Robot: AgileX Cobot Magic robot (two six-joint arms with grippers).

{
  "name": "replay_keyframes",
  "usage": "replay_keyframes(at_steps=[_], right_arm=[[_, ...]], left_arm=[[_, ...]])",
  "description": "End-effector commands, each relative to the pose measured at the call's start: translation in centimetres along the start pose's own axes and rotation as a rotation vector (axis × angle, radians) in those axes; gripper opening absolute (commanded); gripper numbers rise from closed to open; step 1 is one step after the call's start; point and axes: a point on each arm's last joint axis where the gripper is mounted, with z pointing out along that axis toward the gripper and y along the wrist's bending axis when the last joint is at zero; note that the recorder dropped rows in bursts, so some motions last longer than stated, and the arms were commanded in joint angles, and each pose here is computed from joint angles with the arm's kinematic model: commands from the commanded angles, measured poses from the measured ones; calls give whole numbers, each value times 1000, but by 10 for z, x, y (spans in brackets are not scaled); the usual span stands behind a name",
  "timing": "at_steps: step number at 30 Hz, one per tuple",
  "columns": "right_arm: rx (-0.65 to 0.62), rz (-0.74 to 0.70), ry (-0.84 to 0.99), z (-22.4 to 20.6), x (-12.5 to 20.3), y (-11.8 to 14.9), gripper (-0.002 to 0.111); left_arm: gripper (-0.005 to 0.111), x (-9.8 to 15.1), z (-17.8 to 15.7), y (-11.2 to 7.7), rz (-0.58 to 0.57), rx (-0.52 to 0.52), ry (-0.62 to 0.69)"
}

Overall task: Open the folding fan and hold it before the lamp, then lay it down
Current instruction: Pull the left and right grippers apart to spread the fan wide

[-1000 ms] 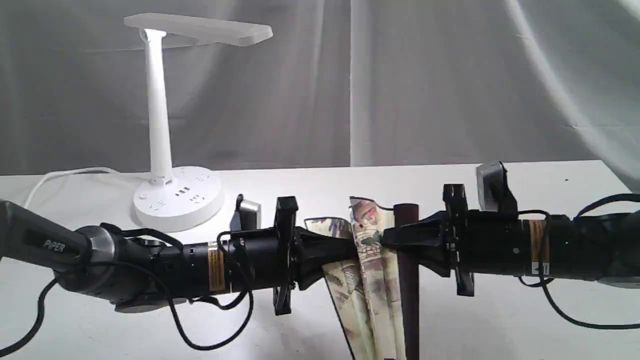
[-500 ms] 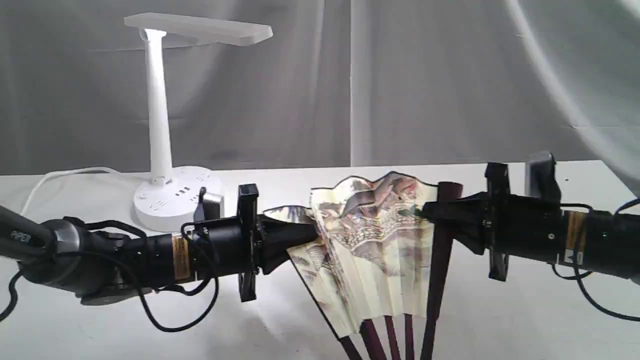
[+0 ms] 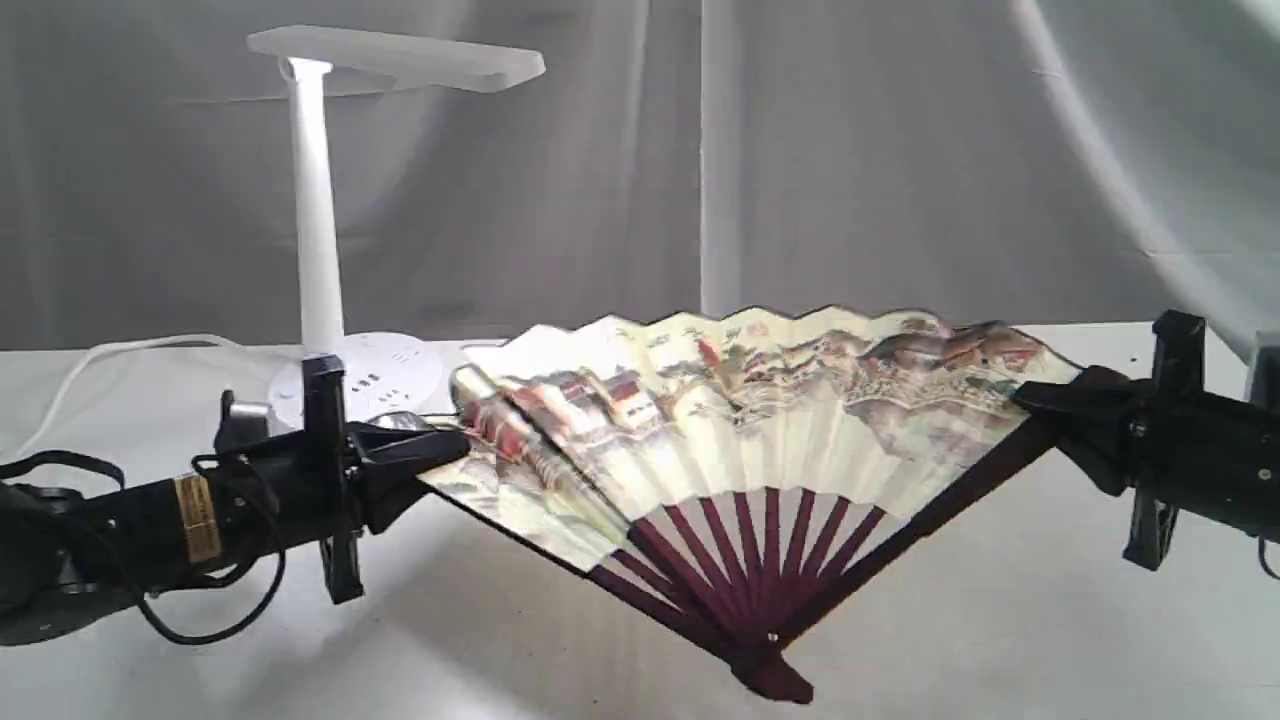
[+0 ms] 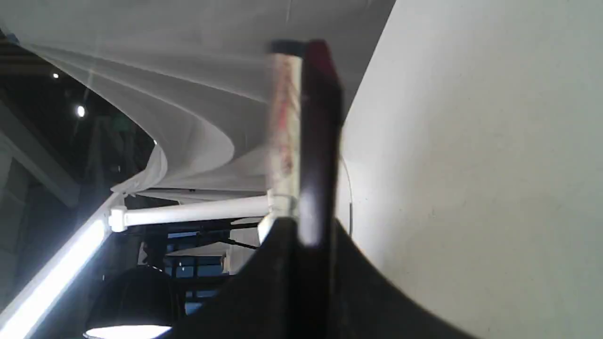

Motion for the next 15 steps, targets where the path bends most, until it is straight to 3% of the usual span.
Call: replay_keyframes(at_steps=[1, 15], right_arm=[[-13, 8, -44, -9, -8, 0, 0], [-27, 55, -140, -27, -24, -2, 0]], left_arm=[[0, -8, -22, -11, -33, 34, -71], [0, -14, -109, -32, -66, 53, -286]])
